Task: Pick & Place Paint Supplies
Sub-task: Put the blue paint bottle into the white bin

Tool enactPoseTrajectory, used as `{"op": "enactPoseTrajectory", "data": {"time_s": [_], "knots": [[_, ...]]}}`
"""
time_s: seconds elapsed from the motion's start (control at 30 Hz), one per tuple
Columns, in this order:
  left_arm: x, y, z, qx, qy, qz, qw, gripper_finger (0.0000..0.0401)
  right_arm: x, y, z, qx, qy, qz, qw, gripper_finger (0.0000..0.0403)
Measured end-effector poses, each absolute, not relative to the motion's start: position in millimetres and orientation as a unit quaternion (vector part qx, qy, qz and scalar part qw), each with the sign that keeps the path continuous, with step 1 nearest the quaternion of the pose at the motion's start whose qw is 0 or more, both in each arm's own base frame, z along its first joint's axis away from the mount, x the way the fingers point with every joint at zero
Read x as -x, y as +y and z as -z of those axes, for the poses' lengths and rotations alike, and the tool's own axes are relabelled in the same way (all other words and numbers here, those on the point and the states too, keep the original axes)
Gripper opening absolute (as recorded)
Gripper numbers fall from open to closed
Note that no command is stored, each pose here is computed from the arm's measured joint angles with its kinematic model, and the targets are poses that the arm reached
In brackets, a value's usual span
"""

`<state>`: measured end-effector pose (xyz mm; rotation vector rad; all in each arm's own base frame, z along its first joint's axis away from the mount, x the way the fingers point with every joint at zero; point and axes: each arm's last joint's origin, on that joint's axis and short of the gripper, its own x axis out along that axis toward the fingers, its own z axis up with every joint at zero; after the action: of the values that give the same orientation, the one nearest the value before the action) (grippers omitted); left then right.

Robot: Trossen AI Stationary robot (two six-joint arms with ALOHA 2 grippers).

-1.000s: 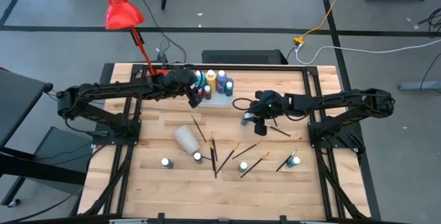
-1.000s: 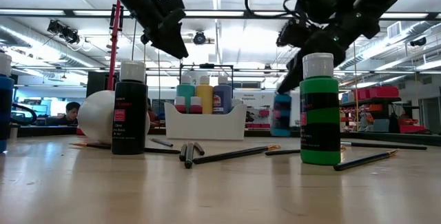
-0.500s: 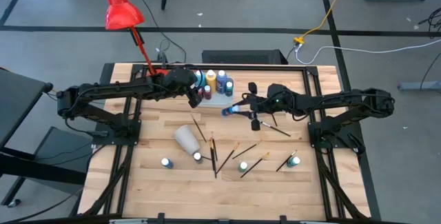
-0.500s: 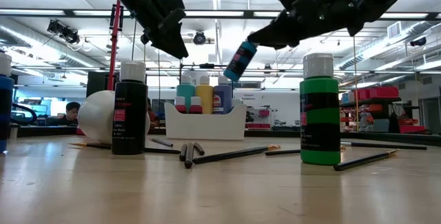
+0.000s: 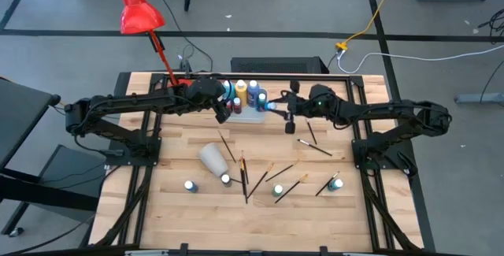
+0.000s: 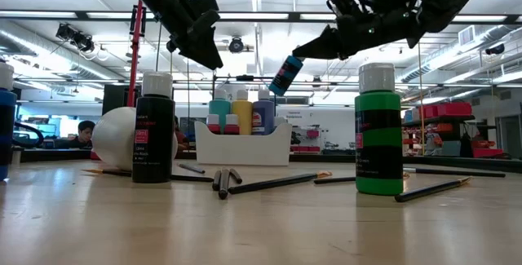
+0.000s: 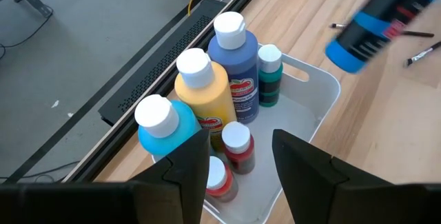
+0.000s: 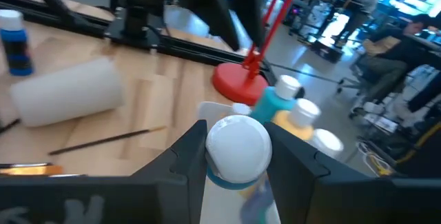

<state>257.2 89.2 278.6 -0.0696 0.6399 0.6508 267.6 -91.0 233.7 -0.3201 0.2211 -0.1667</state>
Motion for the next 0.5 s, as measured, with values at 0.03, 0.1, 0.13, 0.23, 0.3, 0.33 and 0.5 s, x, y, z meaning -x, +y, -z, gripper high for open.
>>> {"op": "enactPoseTrajectory", "data": {"time_s": [0.03, 0.1, 0.13, 0.23, 0.3, 0.33, 0.5], "knots": [[-257.2, 89.1, -278.6, 0.033, 0.309, -0.314, 0.897, 0.0167, -266.9, -93.3, -234.3, 0.159, 0.107, 0.086, 0.978, 0.0122], [-257.2, 89.1, -278.6, 0.033, 0.309, -0.314, 0.897, 0.0167, -265.8, -96.7, -235.4, 0.159, 0.101, 0.086, 0.978, 0.0123], [-257.3, 89.1, -278.6, 0.033, 0.309, -0.314, 0.897, 0.0167, -265.5, -97.6, -236.0, 0.159, 0.097, 0.082, 0.979, 0.0123], [-257.2, 89.2, -278.6, 0.033, 0.309, -0.314, 0.897, 0.0167, -265.1, -99.1, -238.0, 0.159, 0.083, 0.066, 0.982, 0.0123], [-257.2, 89.1, -278.6, 0.033, 0.309, -0.314, 0.897, 0.0167, -264.9, -99.3, -238.1, 0.158, 0.082, 0.062, 0.982, 0.0123], [-257.2, 89.1, -278.6, 0.034, 0.309, -0.314, 0.897, 0.0167, -264.9, -99.4, -238.0, 0.158, 0.082, 0.062, 0.982, 0.0123], [-257.3, 89.1, -278.7, 0.033, 0.309, -0.314, 0.897, 0.0167, -267.5, -100.6, -234.0, 0.152, 0.086, 0.062, 0.983, 0.0123]]}}
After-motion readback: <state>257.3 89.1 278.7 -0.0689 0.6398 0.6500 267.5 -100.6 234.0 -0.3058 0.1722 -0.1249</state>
